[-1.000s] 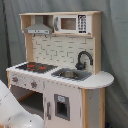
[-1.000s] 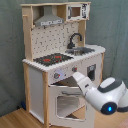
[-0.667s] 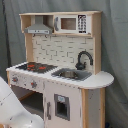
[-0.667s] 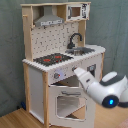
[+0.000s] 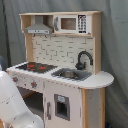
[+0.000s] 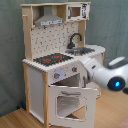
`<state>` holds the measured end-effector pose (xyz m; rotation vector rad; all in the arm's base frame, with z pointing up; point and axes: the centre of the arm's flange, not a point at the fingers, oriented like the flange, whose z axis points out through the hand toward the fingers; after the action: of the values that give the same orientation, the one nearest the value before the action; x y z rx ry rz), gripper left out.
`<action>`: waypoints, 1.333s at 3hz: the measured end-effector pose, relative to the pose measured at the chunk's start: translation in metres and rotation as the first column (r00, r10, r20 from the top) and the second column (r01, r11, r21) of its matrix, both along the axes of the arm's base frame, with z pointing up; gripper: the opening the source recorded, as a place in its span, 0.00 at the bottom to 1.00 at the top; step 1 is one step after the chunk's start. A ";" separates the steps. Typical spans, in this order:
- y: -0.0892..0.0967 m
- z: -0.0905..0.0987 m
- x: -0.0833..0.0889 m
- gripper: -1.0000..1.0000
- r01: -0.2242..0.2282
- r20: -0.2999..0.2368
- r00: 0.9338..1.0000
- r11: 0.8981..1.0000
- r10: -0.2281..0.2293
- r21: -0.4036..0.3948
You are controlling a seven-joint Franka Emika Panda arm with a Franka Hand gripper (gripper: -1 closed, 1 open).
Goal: Play with the kitchen
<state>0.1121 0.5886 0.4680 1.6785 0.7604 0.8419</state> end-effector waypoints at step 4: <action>-0.073 0.033 -0.015 1.00 0.054 -0.363 0.931 0.998 -0.044 0.018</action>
<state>0.0971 0.5156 0.5006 1.8970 0.9549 0.5126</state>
